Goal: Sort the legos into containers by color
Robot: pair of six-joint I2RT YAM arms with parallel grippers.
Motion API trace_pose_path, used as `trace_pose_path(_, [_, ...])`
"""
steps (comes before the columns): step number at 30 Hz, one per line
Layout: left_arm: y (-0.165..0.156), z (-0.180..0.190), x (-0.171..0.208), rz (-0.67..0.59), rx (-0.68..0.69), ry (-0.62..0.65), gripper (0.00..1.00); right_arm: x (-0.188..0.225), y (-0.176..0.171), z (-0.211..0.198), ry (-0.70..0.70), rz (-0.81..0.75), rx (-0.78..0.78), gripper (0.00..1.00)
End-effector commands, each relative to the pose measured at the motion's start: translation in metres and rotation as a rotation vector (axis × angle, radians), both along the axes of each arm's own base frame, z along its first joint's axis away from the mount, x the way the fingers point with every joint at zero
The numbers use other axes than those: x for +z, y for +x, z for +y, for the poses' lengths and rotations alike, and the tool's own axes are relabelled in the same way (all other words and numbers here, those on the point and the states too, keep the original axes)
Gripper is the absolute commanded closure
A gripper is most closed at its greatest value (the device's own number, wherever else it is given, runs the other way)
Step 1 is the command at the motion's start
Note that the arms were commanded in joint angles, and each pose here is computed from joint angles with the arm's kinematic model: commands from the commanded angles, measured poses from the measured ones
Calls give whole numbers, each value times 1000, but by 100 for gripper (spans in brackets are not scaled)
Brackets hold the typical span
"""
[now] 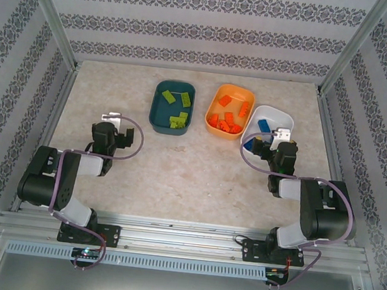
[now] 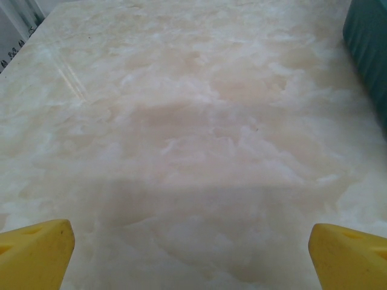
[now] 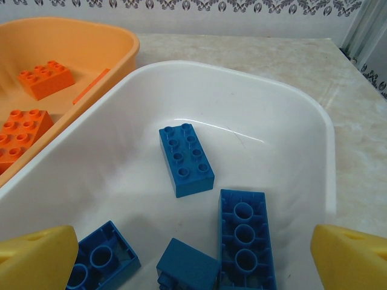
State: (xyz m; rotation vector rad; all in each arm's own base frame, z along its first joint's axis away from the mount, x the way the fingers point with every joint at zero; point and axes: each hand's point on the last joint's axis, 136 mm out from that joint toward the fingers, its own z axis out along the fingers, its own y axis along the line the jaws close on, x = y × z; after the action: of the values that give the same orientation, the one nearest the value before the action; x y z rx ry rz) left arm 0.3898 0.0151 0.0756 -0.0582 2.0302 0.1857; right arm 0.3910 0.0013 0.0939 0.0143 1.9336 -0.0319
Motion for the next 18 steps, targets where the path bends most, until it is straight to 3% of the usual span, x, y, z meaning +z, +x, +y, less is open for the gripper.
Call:
trace_pose_path(1, [8, 11, 17, -107, 46, -52, 0, 11, 6, 0, 26, -41, 3, 2])
trace_pose_path(18, [4, 17, 15, -153, 65, -56, 0, 10, 6, 0, 27, -39, 3, 2])
